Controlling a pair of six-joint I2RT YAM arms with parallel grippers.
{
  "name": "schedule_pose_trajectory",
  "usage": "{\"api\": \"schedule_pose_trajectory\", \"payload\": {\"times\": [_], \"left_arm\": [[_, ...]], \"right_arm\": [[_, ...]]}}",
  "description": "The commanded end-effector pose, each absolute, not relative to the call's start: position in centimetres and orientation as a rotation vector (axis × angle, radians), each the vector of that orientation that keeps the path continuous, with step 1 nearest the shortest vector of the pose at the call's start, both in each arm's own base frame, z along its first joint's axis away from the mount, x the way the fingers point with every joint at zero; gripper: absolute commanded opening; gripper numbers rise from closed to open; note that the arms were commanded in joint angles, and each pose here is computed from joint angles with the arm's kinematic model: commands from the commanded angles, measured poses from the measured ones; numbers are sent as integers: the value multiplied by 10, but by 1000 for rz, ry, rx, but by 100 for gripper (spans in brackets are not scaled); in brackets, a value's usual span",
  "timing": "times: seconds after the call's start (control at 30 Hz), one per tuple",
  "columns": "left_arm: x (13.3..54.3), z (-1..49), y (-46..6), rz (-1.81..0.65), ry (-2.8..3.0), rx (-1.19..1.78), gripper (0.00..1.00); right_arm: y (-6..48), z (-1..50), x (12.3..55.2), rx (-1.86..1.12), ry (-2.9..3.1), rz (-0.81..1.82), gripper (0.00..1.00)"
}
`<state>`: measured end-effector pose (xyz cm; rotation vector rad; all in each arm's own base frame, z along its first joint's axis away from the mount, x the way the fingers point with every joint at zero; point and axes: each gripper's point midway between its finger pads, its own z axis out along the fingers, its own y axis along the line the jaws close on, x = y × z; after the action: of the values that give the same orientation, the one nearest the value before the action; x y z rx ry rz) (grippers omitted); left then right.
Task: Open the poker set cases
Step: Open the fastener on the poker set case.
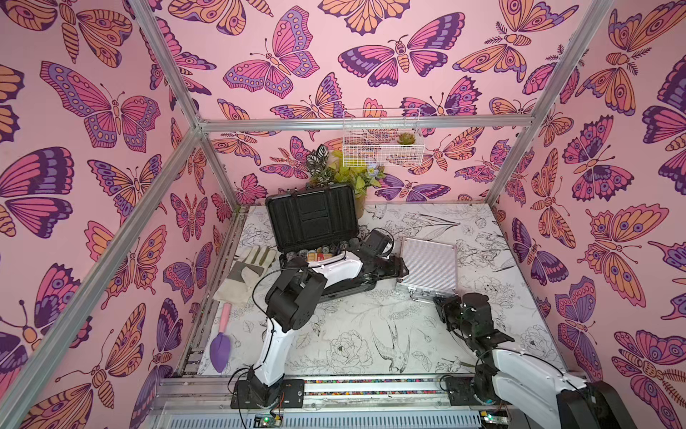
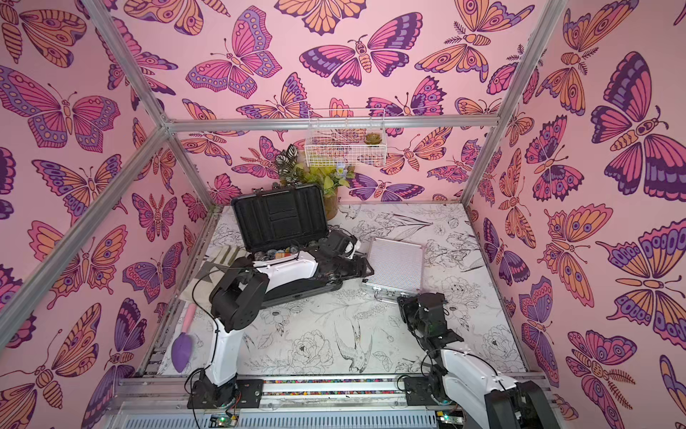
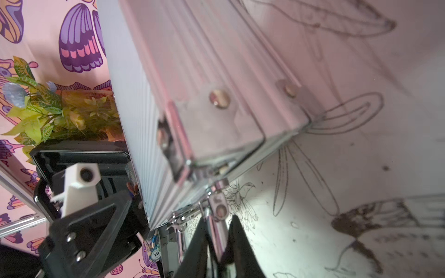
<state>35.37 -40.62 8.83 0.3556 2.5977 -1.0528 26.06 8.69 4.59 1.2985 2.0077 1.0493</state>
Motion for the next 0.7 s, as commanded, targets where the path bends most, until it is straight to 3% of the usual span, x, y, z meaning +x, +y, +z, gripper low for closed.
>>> {"api": "schedule_pose_trajectory", "payload": {"times": [0.0, 0.1, 0.27, 0.4, 0.67], "left_arm": [[369, 138, -382, -783, 2348, 601, 72], [355, 155, -385, -668, 2148, 880, 75], [306, 170, -402, -704, 1739, 1265, 79], [259, 153, -413, -648, 1430, 1588, 82], [238, 122, -441, -463, 1215, 1800, 84]], "right_arm": [[93, 47, 262, 1377, 2046, 1094, 0], [99, 48, 263, 1390, 2065, 1143, 0], [103, 52, 262, 1411, 2050, 1199, 0], [105, 62, 260, 1398, 2039, 1227, 0], [106, 75, 255, 1376, 2037, 1248, 0]]}}
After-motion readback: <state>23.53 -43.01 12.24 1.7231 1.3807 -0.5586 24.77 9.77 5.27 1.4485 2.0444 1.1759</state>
